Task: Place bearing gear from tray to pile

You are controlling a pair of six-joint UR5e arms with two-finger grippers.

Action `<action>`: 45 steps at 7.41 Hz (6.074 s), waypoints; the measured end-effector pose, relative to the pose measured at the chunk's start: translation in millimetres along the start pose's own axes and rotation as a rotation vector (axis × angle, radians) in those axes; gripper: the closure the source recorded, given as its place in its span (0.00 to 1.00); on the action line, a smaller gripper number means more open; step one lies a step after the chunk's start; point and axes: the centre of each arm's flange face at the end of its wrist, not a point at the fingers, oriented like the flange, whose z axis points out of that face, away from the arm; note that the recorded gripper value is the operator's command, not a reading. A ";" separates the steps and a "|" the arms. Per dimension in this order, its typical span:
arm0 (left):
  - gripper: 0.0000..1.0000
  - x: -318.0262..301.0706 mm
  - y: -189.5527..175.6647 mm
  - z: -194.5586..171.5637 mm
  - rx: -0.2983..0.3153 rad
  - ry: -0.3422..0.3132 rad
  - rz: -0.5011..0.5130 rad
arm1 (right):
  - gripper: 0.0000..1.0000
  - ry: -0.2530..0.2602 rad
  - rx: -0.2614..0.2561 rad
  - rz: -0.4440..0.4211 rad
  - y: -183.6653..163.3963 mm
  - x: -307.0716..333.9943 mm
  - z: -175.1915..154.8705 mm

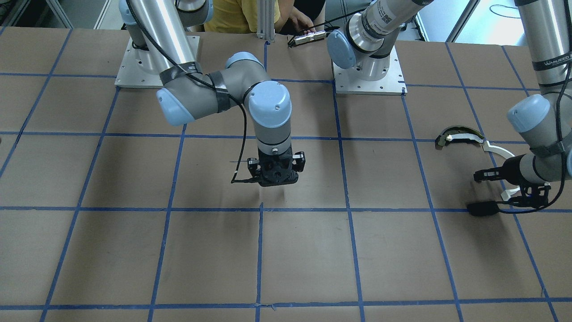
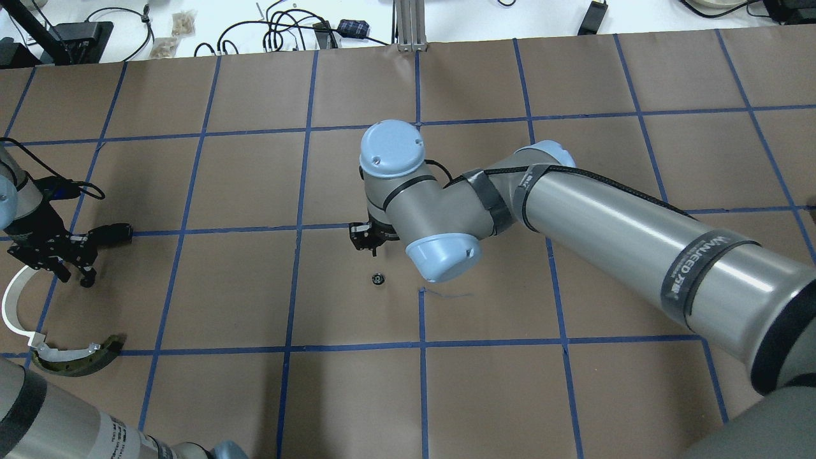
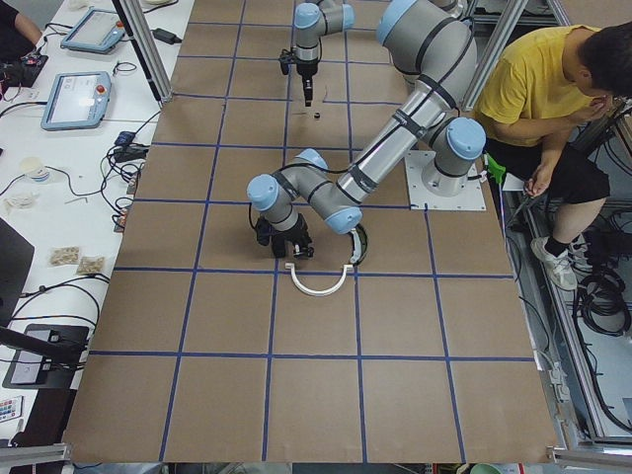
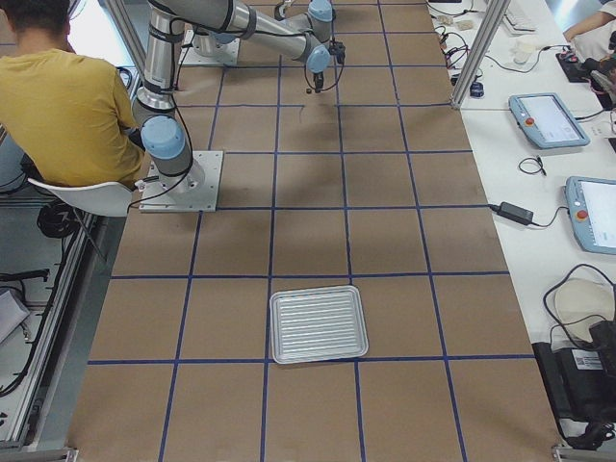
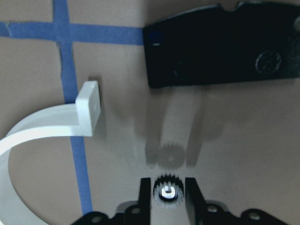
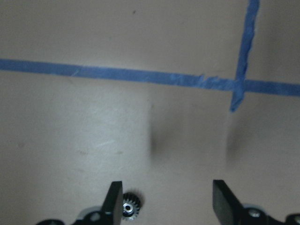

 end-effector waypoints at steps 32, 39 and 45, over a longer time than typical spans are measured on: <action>1.00 547.4 41.0 -28.6 0.113 -0.027 0.185 | 0.00 0.098 0.079 -0.013 -12.6 224.0 -283.8; 1.00 184.7 -39.2 -109.8 0.099 -0.112 0.089 | 0.00 0.098 0.081 -0.013 -12.8 224.0 -284.0; 1.00 36.5 -9.3 -40.3 0.010 -0.004 0.068 | 0.00 0.099 0.081 -0.012 -12.8 224.0 -284.0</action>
